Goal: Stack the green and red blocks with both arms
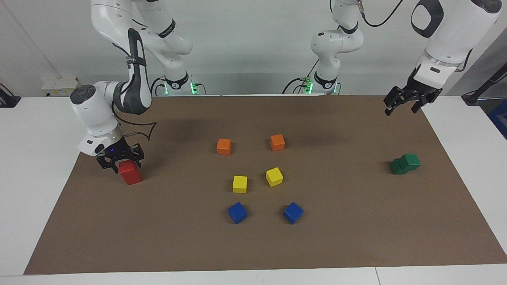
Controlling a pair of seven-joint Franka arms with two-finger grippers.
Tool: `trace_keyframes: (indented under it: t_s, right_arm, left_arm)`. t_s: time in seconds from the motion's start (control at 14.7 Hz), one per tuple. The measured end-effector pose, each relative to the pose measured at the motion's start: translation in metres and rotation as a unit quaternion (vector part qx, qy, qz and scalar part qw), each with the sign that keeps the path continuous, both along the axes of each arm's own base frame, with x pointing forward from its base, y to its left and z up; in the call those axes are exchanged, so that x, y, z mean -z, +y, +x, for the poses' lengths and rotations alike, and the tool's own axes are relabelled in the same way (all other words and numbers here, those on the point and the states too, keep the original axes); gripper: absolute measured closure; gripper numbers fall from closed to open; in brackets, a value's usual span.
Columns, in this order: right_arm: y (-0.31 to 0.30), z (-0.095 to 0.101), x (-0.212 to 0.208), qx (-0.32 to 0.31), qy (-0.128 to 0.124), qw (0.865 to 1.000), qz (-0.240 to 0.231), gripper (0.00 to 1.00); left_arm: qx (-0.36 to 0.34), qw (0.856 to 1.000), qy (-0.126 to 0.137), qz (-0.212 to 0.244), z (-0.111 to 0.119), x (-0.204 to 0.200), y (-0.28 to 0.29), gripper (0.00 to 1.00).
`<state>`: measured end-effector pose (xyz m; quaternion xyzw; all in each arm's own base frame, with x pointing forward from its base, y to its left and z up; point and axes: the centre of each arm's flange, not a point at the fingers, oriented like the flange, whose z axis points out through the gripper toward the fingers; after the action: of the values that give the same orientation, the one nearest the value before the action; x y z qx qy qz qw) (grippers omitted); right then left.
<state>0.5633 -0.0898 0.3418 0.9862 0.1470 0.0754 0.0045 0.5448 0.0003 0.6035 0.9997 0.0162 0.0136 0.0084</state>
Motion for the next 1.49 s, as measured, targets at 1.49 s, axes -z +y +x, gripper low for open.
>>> trace_keyframes:
  t_s: [1.49]
  right_arm:
    - [0.134,-0.053,-0.308,0.16,0.032,0.986,0.028,0.0]
  left_arm:
    - [0.0,1.0,-0.01,0.0,-0.002,-0.01,0.0,0.0]
